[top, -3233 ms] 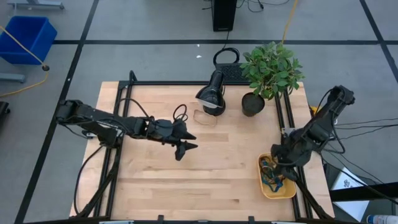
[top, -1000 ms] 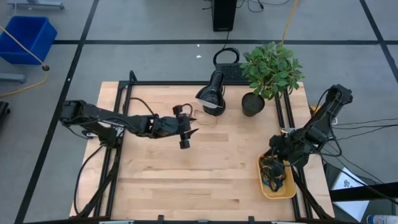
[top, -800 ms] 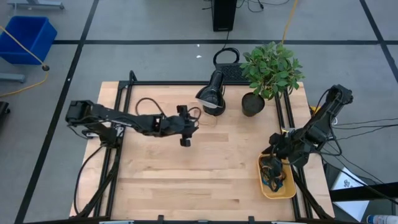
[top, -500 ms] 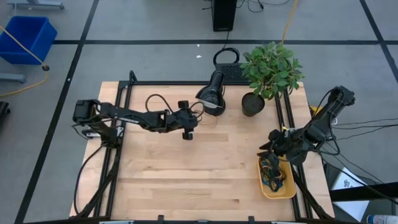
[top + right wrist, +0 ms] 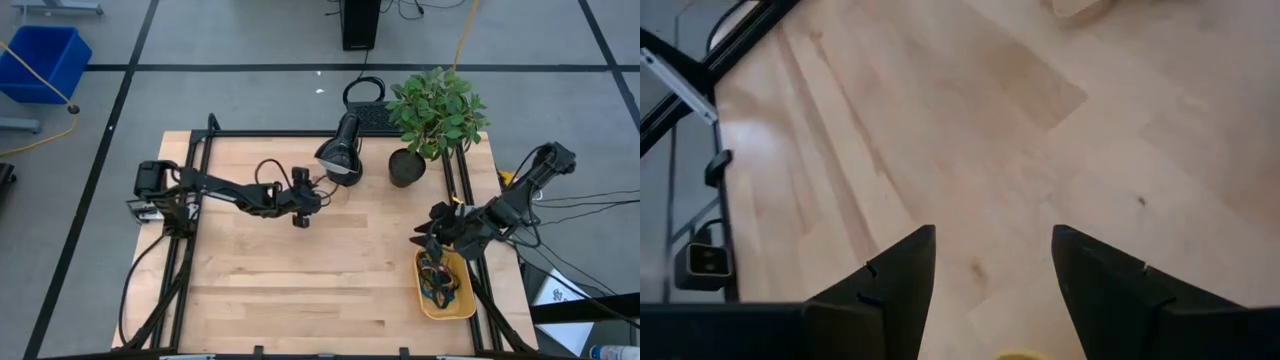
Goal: Pick and place rubber bands into bin
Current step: Put the brown rubber band into the yellow bin
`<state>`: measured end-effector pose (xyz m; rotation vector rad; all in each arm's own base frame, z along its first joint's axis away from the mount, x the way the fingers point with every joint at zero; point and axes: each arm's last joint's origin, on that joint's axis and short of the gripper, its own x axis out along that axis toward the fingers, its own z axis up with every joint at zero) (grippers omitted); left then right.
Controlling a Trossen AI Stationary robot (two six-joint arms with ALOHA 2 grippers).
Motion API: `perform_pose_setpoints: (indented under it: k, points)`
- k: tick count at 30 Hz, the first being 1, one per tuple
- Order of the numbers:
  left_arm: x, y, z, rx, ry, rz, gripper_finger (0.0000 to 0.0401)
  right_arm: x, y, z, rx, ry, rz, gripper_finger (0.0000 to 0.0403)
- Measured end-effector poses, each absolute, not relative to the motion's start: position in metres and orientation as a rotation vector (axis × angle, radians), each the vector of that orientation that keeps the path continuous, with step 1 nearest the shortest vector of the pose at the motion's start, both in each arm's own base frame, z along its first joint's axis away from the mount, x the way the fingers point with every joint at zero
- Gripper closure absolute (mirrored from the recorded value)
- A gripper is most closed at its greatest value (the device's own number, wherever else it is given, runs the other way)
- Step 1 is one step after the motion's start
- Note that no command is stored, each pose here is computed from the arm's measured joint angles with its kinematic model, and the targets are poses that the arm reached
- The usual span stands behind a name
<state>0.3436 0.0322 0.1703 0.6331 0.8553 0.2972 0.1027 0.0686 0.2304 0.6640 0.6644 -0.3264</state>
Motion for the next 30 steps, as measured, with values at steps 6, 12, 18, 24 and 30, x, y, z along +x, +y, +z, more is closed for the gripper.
perform_pose_setpoints:
  k: [6,12,18,24,30]
  points:
    - [0.348,0.034,0.155,0.639,0.887,0.296,0.0199,0.105,0.064,0.23,0.637,0.655,-0.351,0.0208]
    - [0.352,0.043,0.142,0.521,0.871,0.23,0.0199,0.107,0.061,0.23,0.626,0.651,-0.371,0.0205]
    - [0.352,0.055,0.135,0.48,0.878,0.239,0.0199,0.108,0.061,0.23,0.617,0.653,-0.37,0.0206]
    - [0.351,0.063,0.135,0.441,0.868,0.214,0.0199,0.108,0.061,0.23,0.614,0.654,-0.369,0.0206]
    - [0.351,0.064,0.135,0.428,0.871,0.195,0.0199,0.107,0.06,0.23,0.613,0.656,-0.37,0.0206]
